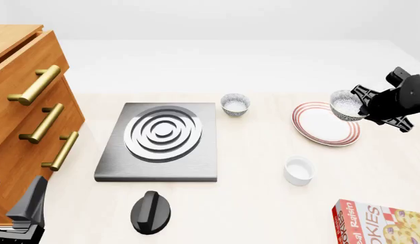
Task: Pick the akita bowl next to the cookies box and place it on the plate.
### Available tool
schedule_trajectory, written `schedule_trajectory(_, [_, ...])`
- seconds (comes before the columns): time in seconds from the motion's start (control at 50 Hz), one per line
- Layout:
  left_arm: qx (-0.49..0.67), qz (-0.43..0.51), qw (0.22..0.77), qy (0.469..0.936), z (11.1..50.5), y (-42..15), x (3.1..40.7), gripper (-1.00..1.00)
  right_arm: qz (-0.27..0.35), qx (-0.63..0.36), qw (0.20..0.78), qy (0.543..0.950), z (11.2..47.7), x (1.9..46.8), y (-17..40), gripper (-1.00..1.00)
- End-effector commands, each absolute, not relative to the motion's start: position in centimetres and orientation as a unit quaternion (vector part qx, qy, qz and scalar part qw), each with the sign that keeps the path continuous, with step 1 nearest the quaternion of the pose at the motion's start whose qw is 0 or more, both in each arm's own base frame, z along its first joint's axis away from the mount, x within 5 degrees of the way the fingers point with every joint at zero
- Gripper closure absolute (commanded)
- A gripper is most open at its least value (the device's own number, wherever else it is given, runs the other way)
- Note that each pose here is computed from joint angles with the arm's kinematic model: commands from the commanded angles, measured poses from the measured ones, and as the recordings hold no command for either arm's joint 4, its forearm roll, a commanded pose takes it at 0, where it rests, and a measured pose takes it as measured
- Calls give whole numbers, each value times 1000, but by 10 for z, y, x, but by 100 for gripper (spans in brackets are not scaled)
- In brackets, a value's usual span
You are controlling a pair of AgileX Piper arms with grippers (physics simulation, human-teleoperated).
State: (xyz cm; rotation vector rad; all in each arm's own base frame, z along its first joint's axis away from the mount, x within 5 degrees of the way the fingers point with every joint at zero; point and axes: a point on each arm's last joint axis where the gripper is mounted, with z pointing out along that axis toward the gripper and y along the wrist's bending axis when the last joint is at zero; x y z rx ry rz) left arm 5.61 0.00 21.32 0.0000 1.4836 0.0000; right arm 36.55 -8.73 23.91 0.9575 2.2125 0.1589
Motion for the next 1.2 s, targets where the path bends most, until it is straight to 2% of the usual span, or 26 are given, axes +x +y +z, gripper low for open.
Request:
schedule_trajectory(0.02, [0,0,737,676,213,0,56,-100,70,366,351,859,222,376,-79,100])
schedule_trajectory(1.2, [0,0,737,676,213,0,56,-100,64,352,341,869,175,415,-84,100])
